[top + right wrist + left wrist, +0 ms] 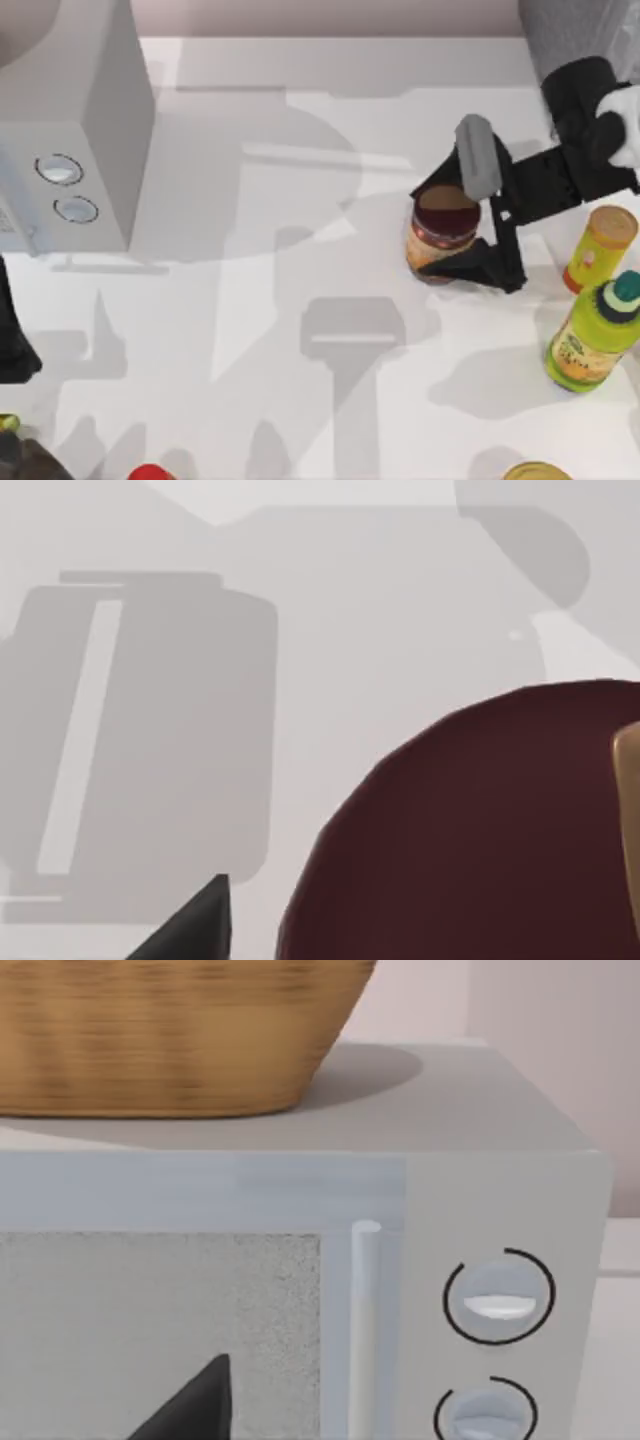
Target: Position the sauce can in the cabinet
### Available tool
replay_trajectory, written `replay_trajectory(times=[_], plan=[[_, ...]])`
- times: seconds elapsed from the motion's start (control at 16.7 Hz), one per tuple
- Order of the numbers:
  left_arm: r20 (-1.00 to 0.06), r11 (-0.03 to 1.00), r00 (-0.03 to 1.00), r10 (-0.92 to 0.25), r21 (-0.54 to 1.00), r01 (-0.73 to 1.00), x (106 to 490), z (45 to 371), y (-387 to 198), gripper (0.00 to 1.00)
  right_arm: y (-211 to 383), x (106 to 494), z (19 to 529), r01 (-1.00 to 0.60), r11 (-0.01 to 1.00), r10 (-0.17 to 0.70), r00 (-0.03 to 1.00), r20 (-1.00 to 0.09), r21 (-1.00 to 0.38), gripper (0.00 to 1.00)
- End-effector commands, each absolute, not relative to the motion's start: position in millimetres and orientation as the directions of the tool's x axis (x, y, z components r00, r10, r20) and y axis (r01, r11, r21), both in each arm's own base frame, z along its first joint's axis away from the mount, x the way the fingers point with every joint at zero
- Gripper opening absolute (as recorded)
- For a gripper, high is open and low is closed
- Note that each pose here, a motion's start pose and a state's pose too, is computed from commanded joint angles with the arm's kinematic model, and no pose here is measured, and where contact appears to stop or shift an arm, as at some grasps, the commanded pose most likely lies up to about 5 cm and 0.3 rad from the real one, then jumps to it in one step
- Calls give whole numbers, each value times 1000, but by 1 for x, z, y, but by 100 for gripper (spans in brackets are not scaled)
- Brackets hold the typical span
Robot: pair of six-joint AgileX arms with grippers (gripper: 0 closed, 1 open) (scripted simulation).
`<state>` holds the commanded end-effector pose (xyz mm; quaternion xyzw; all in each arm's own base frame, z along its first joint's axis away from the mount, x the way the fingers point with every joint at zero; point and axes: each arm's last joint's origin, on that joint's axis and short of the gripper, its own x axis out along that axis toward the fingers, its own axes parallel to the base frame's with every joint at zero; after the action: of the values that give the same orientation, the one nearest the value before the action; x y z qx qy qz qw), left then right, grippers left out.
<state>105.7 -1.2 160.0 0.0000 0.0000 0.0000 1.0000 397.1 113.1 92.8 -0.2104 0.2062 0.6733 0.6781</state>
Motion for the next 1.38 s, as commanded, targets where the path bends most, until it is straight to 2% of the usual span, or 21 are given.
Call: replay_trajectory(times=[0.6, 1.38], plan=[[0, 1000, 1000, 0, 0, 0, 106, 160, -1, 100, 117, 394, 75, -1000, 10, 825, 8, -565, 0, 100], [0, 1000, 1000, 0, 0, 0, 106, 160, -1, 100, 117, 394, 75, -1000, 10, 825, 8, -565, 0, 2]])
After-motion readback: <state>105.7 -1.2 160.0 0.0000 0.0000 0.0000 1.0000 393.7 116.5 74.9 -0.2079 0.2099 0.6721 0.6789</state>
